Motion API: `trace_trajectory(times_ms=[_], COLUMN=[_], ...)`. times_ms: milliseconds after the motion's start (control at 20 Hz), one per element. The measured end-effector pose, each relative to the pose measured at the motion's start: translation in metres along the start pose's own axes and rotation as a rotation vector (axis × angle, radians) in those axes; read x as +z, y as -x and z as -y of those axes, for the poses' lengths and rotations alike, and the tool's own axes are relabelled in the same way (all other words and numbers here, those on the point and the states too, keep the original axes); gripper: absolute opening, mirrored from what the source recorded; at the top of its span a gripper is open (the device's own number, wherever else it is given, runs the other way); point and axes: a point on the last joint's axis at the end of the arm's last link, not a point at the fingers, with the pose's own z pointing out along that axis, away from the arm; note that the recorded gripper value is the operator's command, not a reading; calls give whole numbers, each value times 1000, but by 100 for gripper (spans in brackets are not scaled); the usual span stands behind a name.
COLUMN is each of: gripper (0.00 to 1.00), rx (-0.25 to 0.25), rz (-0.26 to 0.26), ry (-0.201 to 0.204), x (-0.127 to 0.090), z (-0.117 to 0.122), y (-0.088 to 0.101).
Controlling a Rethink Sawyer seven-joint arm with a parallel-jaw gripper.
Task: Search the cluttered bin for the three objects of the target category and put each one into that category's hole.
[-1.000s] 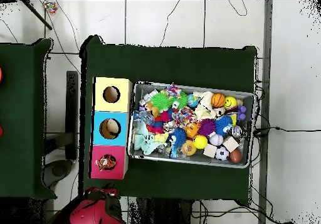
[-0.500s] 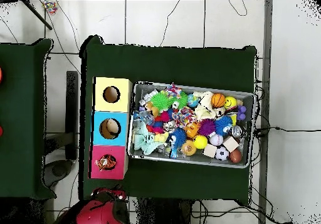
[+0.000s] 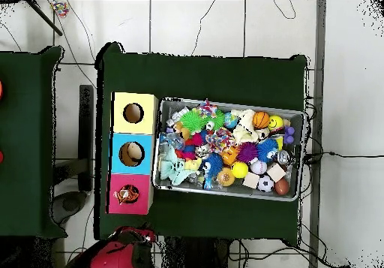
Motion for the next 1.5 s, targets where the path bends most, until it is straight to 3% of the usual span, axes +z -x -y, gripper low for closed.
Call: trace_trajectory(times_ms=[200, 750, 1300, 1500], gripper=[0, 0, 0, 0], rx=[-15, -6, -3, 25], rz=[11, -19, 8, -5], ry=[-13, -43, -46, -30], x=[-2, -5, -7, -3], z=[-4, 1, -1, 3], y=[2, 6, 25, 32])
